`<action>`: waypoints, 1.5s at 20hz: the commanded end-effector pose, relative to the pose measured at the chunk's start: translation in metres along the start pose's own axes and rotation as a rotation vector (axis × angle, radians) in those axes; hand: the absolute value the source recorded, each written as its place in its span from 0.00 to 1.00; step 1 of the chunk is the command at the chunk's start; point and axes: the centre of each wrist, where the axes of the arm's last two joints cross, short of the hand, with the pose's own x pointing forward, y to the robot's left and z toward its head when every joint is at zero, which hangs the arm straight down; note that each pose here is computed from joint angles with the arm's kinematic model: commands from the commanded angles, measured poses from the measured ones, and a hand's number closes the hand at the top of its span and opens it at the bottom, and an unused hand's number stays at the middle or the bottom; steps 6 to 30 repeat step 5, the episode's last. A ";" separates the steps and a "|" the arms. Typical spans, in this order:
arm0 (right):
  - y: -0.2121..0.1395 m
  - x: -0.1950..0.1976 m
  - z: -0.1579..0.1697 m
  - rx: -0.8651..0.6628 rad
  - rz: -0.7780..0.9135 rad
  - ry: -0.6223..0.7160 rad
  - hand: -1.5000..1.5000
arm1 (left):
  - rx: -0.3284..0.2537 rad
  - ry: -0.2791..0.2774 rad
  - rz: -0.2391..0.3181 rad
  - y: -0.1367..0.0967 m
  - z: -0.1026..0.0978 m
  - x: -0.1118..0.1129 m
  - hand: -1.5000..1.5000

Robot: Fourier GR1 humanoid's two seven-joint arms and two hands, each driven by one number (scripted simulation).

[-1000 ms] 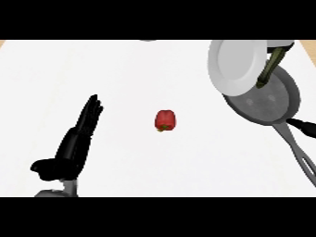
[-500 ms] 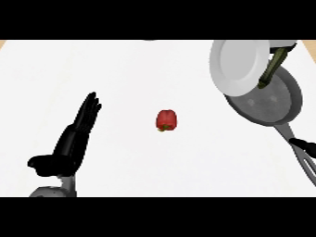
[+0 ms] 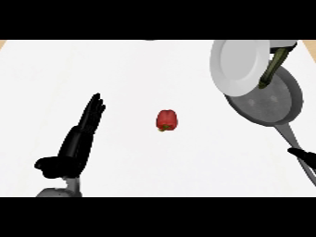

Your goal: Pick the squash from the plate and place it in the pan

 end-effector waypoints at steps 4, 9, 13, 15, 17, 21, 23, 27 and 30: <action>-0.016 0.006 0.000 -0.035 0.094 -0.039 0.00 | -0.006 -0.007 -0.014 0.005 0.001 -0.006 0.50; -0.003 0.011 -0.004 -0.036 0.097 -0.054 0.00 | -0.003 -0.012 -0.004 -0.003 -0.006 0.012 0.50; -0.003 0.011 -0.004 -0.036 0.097 -0.054 0.00 | -0.003 -0.012 -0.004 -0.003 -0.006 0.012 0.50; -0.003 0.011 -0.004 -0.036 0.097 -0.054 0.00 | -0.003 -0.012 -0.004 -0.003 -0.006 0.012 0.50; -0.003 0.011 -0.004 -0.036 0.097 -0.054 0.00 | -0.003 -0.012 -0.004 -0.003 -0.006 0.012 0.50; -0.003 0.011 -0.004 -0.036 0.097 -0.054 0.00 | -0.003 -0.012 -0.004 -0.003 -0.006 0.012 0.50; -0.003 0.011 -0.004 -0.036 0.097 -0.054 0.00 | -0.003 -0.012 -0.004 -0.003 -0.006 0.012 0.50; -0.003 0.011 -0.004 -0.036 0.097 -0.054 0.00 | -0.003 -0.012 -0.004 -0.003 -0.006 0.012 0.50; -0.003 0.011 -0.004 -0.036 0.097 -0.054 0.00 | -0.003 -0.012 -0.004 -0.003 -0.006 0.012 0.50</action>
